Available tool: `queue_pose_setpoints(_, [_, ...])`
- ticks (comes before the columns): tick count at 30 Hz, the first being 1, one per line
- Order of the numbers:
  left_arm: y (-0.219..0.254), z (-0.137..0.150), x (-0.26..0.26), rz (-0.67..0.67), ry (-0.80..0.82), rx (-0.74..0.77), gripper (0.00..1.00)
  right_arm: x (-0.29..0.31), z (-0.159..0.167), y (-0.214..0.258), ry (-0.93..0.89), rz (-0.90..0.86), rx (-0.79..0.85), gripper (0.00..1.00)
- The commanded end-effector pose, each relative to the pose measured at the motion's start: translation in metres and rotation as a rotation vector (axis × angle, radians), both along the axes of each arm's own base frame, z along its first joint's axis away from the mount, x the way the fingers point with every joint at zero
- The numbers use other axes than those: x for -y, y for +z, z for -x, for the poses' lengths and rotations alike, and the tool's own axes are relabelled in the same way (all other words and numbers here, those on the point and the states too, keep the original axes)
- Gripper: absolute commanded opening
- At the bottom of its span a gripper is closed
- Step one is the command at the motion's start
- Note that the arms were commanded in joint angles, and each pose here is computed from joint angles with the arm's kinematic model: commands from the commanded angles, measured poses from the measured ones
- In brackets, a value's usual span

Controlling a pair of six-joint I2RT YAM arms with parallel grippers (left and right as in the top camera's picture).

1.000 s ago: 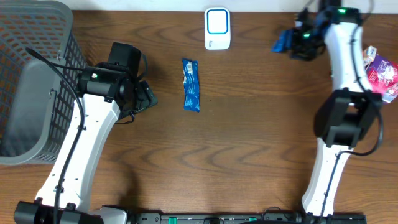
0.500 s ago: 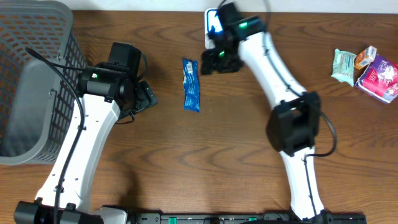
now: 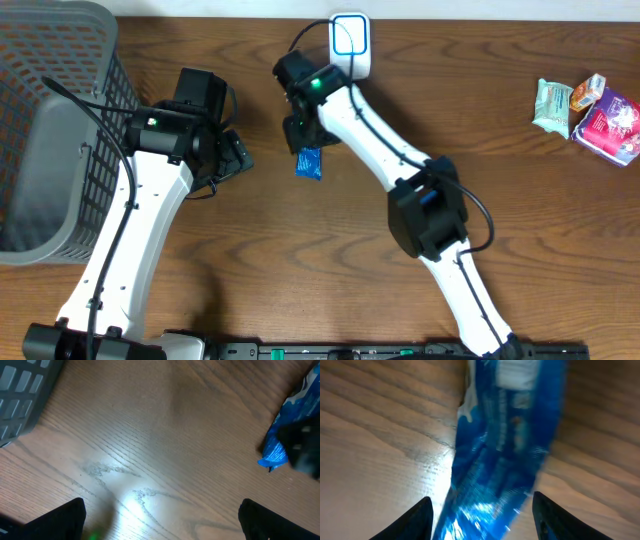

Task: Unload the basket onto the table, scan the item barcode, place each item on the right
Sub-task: 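Move the right gripper to the blue Oreo packet and grasp it, then lift the Oreo packet toward the scanner with the right gripper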

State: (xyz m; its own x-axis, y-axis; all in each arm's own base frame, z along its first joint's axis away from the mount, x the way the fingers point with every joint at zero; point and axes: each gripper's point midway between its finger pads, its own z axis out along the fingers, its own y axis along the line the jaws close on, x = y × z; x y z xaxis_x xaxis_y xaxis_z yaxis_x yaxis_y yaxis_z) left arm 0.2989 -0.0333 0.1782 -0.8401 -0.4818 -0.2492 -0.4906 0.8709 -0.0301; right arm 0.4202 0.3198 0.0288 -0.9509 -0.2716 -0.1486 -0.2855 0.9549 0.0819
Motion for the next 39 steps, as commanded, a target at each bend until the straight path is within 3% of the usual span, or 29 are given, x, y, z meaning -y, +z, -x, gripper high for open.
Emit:
queue_pose_setpoints(1, [-0.001,0.001,-0.002,-0.006,0.010,-0.004,0.98,0.004,0.004,-0.029,-0.020,0.066,-0.021,0.54])
queue_pose_setpoints(4, [-0.001,0.000,-0.002,-0.006,0.010,-0.004,0.98,0.012,0.002,-0.035,-0.029,0.106,-0.016,0.37])
queue_pose_setpoints(5, [-0.001,0.000,-0.002,-0.006,0.010,-0.004,0.98,0.021,-0.001,-0.035,-0.038,0.140,-0.007,0.21])
queue_pose_setpoints(6, [-0.001,0.000,-0.002,-0.006,0.010,-0.004,0.98,0.027,-0.002,-0.033,-0.045,0.157,-0.001,0.14])
queue_pose_setpoints(9, [-0.001,0.000,-0.002,-0.006,0.010,-0.004,0.98,0.054,-0.004,-0.024,-0.073,0.233,-0.004,0.01])
queue_pose_setpoints(12, [-0.001,0.000,-0.002,-0.006,0.010,-0.004,0.98,0.073,-0.003,-0.010,-0.102,0.247,-0.029,0.02])
queue_pose_setpoints(16, [-0.001,0.000,-0.002,-0.006,0.010,-0.004,0.98,0.097,0.001,0.012,-0.109,0.274,-0.062,0.09])
queue_pose_setpoints(18, [-0.001,0.000,-0.002,-0.006,0.010,-0.004,0.98,0.109,0.005,0.019,-0.111,0.287,-0.085,0.26])
queue_pose_setpoints(20, [-0.001,0.000,-0.002,-0.006,0.010,-0.004,0.98,0.120,0.009,0.023,-0.124,0.301,-0.110,0.59])
queue_pose_setpoints(21, [-0.001,0.000,-0.002,-0.006,0.010,-0.004,0.98,0.124,0.010,0.025,-0.120,0.308,-0.121,0.67])
queue_pose_setpoints(23, [-0.001,0.000,-0.002,-0.006,0.010,-0.004,0.98,0.130,0.012,0.026,-0.111,0.316,-0.136,0.73])
queue_pose_setpoints(26, [-0.001,0.000,-0.002,-0.006,0.010,-0.004,0.98,0.131,0.008,0.027,-0.096,0.310,-0.126,0.75])
queue_pose_setpoints(31, [-0.001,0.000,-0.002,-0.006,0.010,-0.004,0.98,0.123,0.001,0.032,-0.069,0.327,-0.066,0.71])
queue_pose_setpoints(39, [-0.001,0.000,-0.002,-0.006,0.010,-0.004,0.98,0.092,-0.018,0.042,-0.019,0.428,0.160,0.72])
